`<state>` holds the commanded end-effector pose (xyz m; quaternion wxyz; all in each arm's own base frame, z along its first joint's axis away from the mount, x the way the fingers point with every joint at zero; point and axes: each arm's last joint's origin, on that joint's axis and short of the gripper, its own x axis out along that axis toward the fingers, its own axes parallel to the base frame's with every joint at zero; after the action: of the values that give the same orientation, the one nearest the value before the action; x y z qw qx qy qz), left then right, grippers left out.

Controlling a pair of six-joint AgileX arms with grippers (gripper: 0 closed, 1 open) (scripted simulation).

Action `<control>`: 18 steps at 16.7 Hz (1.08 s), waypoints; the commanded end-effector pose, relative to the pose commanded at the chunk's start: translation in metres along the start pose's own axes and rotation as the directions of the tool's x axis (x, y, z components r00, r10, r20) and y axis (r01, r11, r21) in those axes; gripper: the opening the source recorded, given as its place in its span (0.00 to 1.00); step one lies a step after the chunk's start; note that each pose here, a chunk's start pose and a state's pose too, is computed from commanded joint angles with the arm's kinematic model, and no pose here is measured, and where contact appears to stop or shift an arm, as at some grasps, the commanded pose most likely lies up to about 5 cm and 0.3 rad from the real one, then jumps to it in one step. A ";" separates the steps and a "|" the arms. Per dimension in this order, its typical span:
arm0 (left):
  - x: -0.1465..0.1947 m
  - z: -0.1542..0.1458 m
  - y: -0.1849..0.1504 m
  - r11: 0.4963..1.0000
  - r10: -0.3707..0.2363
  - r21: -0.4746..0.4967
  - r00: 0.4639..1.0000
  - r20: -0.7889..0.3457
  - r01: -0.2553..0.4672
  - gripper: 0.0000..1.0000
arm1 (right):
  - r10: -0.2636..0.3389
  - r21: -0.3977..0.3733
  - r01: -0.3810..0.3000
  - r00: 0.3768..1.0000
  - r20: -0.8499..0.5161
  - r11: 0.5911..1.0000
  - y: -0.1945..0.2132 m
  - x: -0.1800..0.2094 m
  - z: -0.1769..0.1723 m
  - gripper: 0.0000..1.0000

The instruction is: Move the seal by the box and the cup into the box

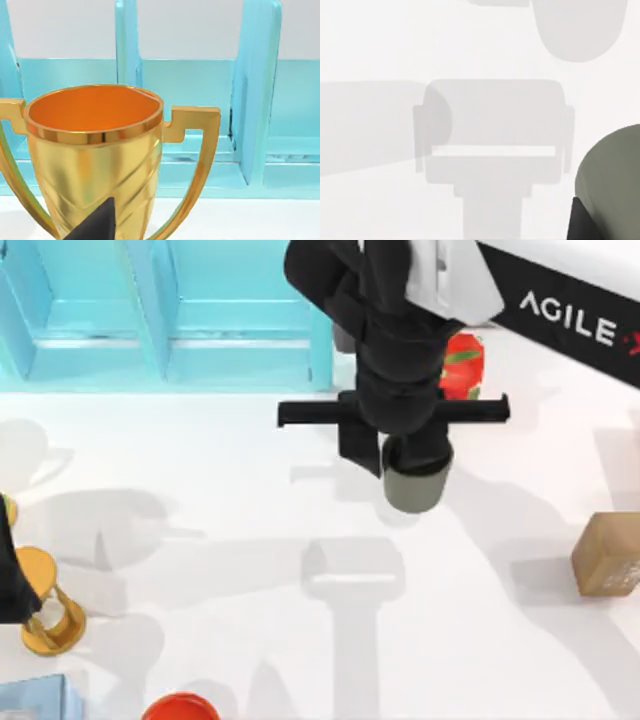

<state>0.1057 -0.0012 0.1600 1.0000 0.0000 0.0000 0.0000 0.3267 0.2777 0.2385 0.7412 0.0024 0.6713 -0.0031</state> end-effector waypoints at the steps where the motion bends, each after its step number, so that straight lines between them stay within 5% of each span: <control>1: 0.000 0.000 0.000 1.000 0.000 0.000 1.000 0.000 0.000 1.00 | 0.000 0.000 0.000 1.000 0.000 1.000 0.000 0.000 0.000 0.00; 7: 0.000 0.000 0.000 1.000 0.000 0.000 1.000 0.000 0.000 1.00 | -0.009 -0.004 0.009 1.000 -0.016 1.000 -0.038 0.000 0.016 0.00; 13: 0.000 0.000 0.000 1.000 0.000 0.000 1.000 0.000 0.000 1.00 | -0.003 -0.003 0.002 0.998 -0.058 1.000 -0.194 -0.007 0.032 0.00; 18: 0.000 0.000 0.000 1.000 0.000 0.000 1.000 0.000 0.000 1.00 | 0.026 0.000 -0.026 0.998 -0.065 1.000 -0.326 -0.011 -0.022 0.00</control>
<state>0.1057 -0.0012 0.1600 1.0000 0.0000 0.0000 0.0000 0.3014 -0.0485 0.2470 0.7189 0.0110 0.6950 0.0068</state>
